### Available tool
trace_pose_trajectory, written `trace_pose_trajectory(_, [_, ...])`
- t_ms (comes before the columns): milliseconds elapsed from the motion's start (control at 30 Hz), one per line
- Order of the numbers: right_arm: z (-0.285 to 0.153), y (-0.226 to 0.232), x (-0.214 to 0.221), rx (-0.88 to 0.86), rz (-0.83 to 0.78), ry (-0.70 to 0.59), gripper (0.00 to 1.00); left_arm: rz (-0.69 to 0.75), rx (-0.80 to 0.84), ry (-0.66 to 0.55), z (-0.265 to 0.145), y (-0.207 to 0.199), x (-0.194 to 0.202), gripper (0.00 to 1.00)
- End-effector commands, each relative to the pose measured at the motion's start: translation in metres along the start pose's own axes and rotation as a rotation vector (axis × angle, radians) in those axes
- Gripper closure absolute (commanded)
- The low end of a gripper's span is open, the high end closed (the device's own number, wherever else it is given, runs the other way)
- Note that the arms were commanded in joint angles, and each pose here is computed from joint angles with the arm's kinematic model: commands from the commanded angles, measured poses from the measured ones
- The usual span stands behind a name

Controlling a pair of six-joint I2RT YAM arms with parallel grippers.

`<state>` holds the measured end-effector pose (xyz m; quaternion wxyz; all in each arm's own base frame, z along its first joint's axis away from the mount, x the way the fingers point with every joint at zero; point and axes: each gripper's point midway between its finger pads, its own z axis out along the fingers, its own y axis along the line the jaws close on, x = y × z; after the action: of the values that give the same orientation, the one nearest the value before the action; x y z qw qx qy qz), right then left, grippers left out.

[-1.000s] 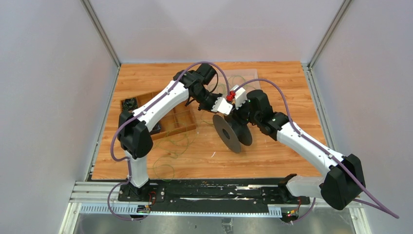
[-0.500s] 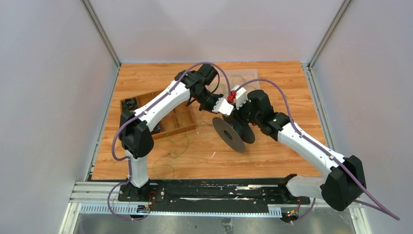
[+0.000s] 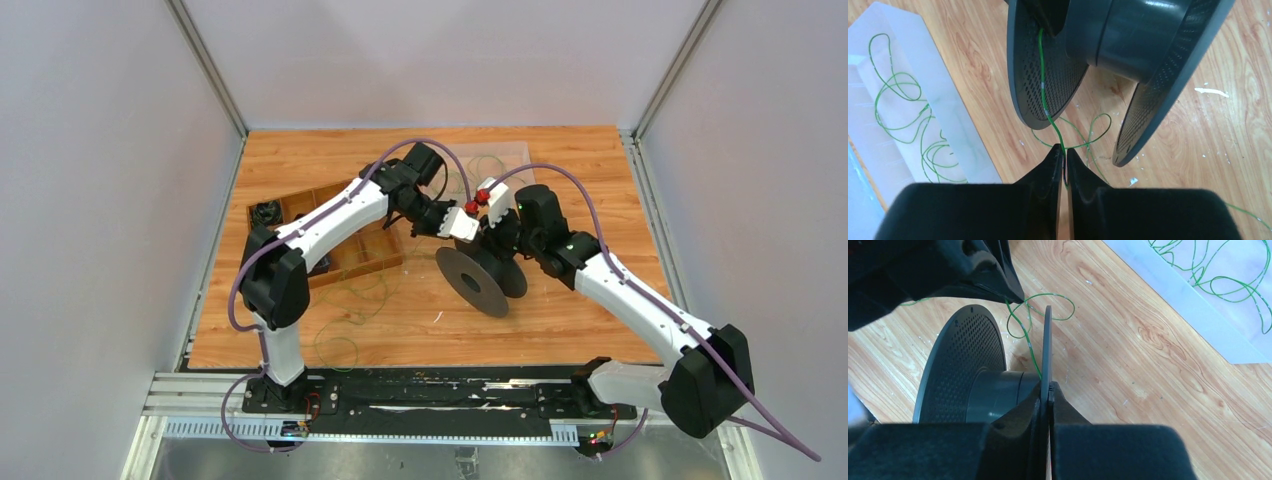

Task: Wrap the cables
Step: Wrap the cable around the cable reel.

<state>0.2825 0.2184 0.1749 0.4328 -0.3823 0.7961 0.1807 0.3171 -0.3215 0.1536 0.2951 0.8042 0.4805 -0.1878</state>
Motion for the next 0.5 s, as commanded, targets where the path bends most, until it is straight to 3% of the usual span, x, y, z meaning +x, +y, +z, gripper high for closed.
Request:
trace_pose_trajectory(0, [-0.0076, 0.0233, -0.0197, -0.122, -0.119, -0.090, 0.99, -0.106, -0.095, 0.032, 0.0026, 0.0171, 0.0170, 0.88])
trace_pose_trajectory(300, [-0.0112, 0.0159, -0.0236, -0.088, -0.116, -0.101, 0.99, -0.154, -0.137, 0.019, 0.0055, 0.0115, 0.0215, 0.86])
trace_pose_trajectory(467, [-0.0111, 0.0138, -0.0209, -0.080, -0.104, -0.091, 0.99, -0.206, -0.174, -0.054, -0.0001, 0.0133, 0.0169, 0.91])
